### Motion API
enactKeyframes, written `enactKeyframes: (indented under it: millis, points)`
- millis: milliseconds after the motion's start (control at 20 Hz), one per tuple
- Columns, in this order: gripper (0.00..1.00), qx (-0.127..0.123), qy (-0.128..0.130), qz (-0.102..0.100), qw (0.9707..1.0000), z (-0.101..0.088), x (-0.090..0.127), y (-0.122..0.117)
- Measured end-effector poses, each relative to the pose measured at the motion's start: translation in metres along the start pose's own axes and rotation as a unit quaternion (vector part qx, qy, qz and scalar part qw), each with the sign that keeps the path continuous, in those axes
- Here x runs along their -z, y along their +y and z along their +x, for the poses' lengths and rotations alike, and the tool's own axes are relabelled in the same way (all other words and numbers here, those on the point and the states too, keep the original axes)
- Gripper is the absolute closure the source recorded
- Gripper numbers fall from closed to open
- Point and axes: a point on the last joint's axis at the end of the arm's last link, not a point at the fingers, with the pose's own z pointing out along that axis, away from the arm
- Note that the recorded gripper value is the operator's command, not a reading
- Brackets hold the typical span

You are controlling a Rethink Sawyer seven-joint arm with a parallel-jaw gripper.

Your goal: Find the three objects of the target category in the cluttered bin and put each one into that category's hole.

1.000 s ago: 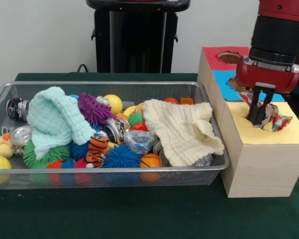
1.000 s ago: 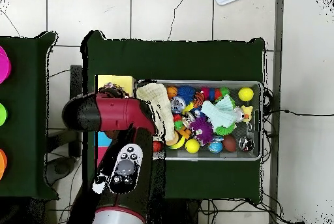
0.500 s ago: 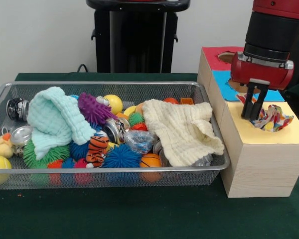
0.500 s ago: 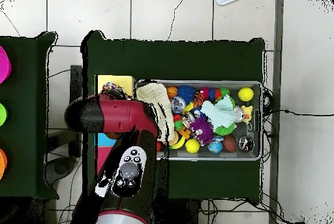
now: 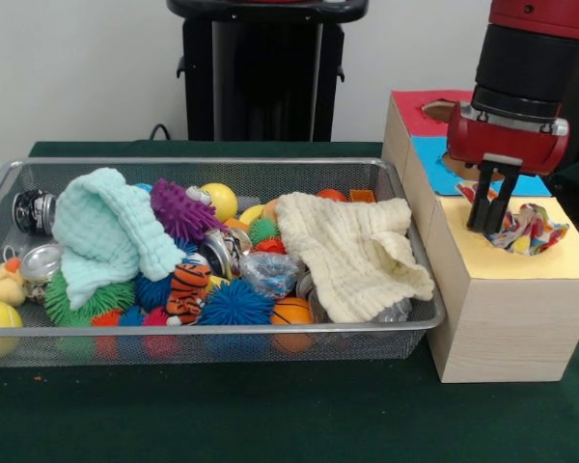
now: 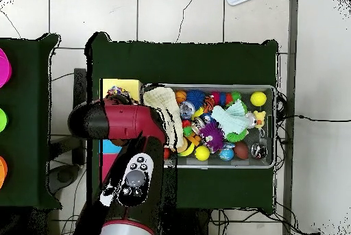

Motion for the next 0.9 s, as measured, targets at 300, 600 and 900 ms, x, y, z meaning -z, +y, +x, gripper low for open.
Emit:
enactKeyframes:
  millis: [300,600,900]
  points:
    - [1.0,0.0,0.001,-0.002,1.0,0.002,0.0,0.004]
    - [1.0,0.001,0.003,-0.006,1.0,0.006,0.001,0.014]
    - [1.0,0.0,0.012,-0.011,0.9999,0.014,0.003,0.028]
